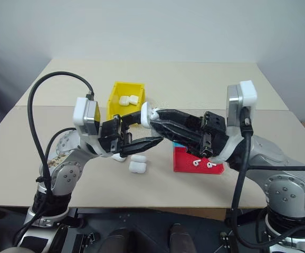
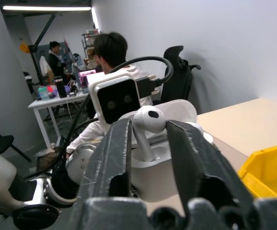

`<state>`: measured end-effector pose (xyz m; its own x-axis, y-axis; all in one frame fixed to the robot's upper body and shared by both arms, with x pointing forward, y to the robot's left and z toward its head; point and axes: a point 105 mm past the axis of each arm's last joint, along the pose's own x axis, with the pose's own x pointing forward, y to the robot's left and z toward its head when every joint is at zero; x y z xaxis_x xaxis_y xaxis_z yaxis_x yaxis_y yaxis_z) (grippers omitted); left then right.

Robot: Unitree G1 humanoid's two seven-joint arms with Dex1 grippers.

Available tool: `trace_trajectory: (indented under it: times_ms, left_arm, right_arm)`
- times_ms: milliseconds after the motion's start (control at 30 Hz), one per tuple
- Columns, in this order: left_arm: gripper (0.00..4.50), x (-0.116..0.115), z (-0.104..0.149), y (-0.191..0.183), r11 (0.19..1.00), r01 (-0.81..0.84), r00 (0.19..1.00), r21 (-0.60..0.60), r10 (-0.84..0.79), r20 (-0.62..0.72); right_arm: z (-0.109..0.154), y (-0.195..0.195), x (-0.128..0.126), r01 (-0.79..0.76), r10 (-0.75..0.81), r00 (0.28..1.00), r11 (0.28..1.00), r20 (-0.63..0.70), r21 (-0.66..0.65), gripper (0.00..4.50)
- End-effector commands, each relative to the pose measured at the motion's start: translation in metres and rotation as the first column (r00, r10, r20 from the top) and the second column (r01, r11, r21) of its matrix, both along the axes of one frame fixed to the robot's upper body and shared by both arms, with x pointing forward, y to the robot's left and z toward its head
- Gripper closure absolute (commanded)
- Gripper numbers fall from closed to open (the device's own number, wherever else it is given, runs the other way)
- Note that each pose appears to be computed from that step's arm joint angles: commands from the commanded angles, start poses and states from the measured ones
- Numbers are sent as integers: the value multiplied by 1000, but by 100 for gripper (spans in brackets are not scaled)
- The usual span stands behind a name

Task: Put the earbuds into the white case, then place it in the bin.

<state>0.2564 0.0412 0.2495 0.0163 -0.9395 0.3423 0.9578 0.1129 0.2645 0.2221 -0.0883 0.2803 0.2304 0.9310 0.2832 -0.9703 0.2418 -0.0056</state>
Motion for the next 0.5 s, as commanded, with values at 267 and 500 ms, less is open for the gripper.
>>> trace_trajectory:
  times_ms: [267, 500]
  left_arm:
    - [172, -8, 15, -2, 999, 29, 997, -38, -26, 70]
    - [172, -2, 10, -2, 1000, 7, 998, -26, -5, 55]
  right_arm:
    - [1, -2, -3, 20, -18, 999, 999, 41, -34, 3]
    - [2, -13, -13, 11, -6, 997, 997, 74, -75, 3]
